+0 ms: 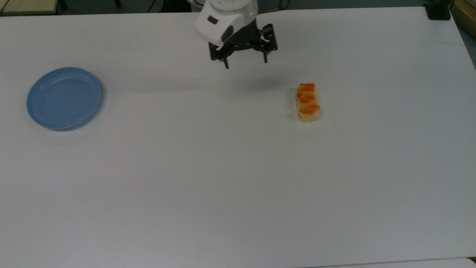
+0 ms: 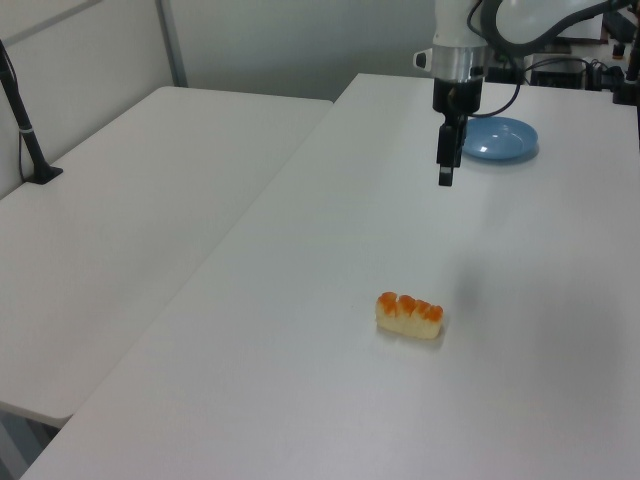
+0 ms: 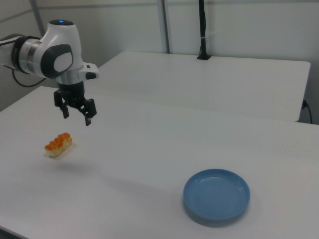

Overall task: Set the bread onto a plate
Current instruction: 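Move the open gripper over the orange-topped bread roll, then lower the gripper and close it on the bread roll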

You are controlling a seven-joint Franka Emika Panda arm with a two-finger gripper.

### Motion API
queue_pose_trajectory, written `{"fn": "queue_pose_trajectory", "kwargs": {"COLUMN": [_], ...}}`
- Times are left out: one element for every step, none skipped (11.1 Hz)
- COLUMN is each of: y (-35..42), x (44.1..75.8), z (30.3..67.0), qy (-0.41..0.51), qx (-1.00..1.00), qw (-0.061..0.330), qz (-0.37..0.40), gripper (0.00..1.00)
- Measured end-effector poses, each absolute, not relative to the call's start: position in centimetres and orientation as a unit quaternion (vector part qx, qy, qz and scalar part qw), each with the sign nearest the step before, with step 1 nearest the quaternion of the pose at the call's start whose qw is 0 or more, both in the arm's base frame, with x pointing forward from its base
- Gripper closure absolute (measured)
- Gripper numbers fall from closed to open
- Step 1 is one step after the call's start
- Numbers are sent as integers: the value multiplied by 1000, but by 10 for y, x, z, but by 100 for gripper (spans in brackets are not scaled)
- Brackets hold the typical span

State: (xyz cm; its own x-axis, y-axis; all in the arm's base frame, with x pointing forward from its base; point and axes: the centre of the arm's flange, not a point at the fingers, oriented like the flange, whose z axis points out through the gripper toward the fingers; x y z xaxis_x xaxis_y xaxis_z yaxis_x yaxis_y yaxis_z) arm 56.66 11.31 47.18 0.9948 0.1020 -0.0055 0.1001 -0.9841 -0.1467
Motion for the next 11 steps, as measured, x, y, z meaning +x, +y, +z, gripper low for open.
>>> {"fn": "queue_pose_trajectory", "kwargs": {"y": [135, 159, 181, 199, 212, 224, 233, 244, 254, 266, 277], "x": [563, 560, 559, 560, 561, 563, 564, 563, 562, 558, 555], "z": [467, 462, 452, 439, 426, 413, 405, 398, 390, 381, 372], "qy": [-48, -48, -47, -43, -35, -28, -18, -2, 10, 20, 29], "qx": [-996, -996, -996, -996, -997, -998, -998, -998, -999, -999, -999], "qw": [73, 74, 75, 71, 68, 63, 59, 55, 45, 34, 27], "qz": [12, 12, 12, 9, 6, 4, -2, -6, -10, -12, -12], "gripper": [0, 0, 0, 0, 0, 0, 0, 0, 0, 0, 0]}}
